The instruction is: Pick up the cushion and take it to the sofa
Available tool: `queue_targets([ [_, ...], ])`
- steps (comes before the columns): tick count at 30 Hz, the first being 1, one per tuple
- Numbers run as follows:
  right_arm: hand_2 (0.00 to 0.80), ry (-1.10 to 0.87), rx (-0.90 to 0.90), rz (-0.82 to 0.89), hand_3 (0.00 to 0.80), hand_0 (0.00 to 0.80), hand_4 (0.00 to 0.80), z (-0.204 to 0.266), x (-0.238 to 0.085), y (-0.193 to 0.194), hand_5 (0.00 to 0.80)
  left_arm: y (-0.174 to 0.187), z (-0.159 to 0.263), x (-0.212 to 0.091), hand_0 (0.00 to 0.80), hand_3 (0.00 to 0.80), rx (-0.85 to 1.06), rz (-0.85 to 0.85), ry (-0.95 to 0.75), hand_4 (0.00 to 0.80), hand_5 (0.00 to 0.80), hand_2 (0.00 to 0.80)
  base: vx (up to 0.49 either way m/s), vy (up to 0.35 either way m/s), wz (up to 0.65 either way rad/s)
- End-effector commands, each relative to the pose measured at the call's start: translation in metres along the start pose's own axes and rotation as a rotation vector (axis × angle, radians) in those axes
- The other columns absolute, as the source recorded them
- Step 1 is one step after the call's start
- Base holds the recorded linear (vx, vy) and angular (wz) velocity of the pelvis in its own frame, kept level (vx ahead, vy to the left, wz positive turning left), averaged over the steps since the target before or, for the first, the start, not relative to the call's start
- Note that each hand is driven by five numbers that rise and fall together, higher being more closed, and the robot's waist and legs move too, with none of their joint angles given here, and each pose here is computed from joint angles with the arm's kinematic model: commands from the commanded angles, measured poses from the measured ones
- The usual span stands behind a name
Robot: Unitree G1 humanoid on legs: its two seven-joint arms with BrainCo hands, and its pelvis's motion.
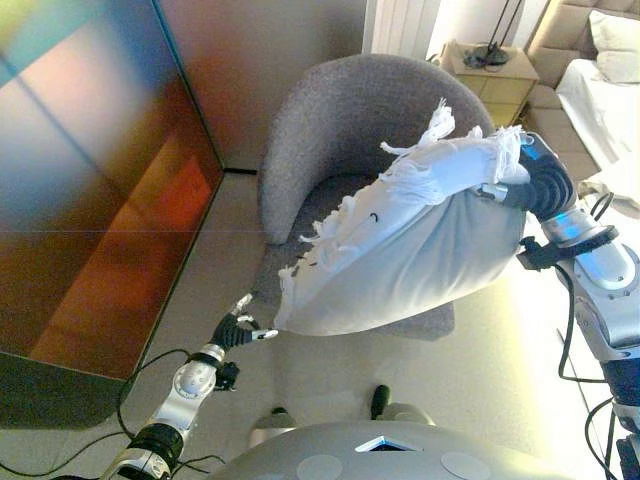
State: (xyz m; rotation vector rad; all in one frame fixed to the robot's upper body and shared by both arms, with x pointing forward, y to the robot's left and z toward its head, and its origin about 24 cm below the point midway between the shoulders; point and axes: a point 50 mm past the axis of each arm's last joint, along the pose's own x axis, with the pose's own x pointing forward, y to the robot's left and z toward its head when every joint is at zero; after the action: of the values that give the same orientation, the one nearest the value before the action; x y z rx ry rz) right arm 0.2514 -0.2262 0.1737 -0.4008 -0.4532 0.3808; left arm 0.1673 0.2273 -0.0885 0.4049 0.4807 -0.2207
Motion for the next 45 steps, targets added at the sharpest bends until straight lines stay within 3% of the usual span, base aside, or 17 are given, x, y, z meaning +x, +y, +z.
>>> queue_targets([
  [1, 0.8, -0.51, -0.014, -0.136, 0.8, 0.8, 0.8, 0.083, 0.023, -0.026, 0.8, 0.012, -0.006, 0.008, 0.0, 0.0, 0.058, 0.02, 0.069, 0.0, 0.0, 0.0, -0.019, -0.05, 0.0],
  [14, 0.8, -0.48, 0.036, -0.207, 0.8, 0.8, 0.8, 0.077, 0.032, -0.019, 0.8, -0.018, -0.057, -0.014, 0.0, 0.0, 0.045, 0.025, 0.357, 0.0, 0.0, 0.0, 0.036, -0.149, 0.03],
  [26, 0.8, -0.528, 0.024, -0.139, 0.8, 0.8, 0.8, 0.083, 0.05, -0.007, 0.8, -0.016, -0.056, -0.018, 0.0, 0.0, -0.093, 0.156, 0.322, 0.0, 0.0, 0.0, 0.029, -0.182, -0.09],
  [34, 0.8, -0.509, 0.026, -0.133, 0.8, 0.8, 0.8, 0.083, 0.064, 0.0, 0.8, -0.016, -0.06, -0.023, 0.0, 0.0, -0.167, 0.195, 0.356, 0.0, 0.0, 0.0, 0.269, 0.042, 0.04],
  [45, 0.8, -0.502, 0.081, -0.126, 0.8, 0.8, 0.8, 0.076, 0.054, -0.01, 0.8, -0.023, -0.085, -0.044, 0.0, 0.0, -0.287, 0.255, 0.481, 0.0, 0.0, 0.0, 0.519, 0.232, -0.2],
])
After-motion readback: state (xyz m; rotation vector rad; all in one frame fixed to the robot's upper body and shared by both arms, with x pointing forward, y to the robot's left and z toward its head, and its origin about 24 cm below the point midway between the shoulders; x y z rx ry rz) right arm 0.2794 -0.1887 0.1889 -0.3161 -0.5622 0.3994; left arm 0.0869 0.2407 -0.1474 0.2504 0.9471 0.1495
